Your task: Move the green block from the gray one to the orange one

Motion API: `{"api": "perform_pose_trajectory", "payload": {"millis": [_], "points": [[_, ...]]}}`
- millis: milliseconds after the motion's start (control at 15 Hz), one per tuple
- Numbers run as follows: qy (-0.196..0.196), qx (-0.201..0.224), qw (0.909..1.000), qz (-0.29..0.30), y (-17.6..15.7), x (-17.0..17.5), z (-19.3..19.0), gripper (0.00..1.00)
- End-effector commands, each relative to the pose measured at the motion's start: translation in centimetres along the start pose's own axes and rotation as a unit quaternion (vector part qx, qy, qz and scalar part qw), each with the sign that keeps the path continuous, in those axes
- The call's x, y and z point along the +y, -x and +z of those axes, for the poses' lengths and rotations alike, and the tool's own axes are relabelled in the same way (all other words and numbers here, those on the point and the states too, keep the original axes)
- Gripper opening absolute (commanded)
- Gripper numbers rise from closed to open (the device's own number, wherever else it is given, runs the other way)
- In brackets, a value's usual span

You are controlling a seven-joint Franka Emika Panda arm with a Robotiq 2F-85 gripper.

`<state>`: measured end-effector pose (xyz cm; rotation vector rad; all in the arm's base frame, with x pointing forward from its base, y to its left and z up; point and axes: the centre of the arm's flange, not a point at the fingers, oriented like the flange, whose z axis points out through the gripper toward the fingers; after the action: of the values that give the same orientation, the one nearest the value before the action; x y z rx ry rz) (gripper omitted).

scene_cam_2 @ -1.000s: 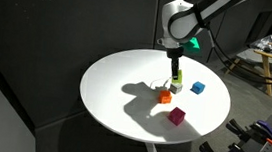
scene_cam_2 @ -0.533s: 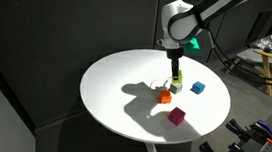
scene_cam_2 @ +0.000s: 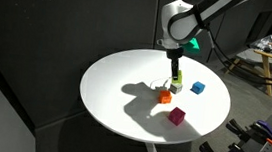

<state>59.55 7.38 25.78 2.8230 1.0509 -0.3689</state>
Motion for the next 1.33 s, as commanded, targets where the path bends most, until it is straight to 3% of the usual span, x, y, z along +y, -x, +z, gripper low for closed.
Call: {"api": "perform_pose_trajectory", "payload": {"millis": [0,667,1267], "points": [[0.003,0.019,0.9998,-0.009,0.0,-0.4,-0.7,0.23],[0.003,0.058,0.9964,-0.062,-0.9,-1.7,-1.0,0.23],[-0.007,0.053,0.9936,-0.099,-1.0,-2.6,0.3,0.23]]}}
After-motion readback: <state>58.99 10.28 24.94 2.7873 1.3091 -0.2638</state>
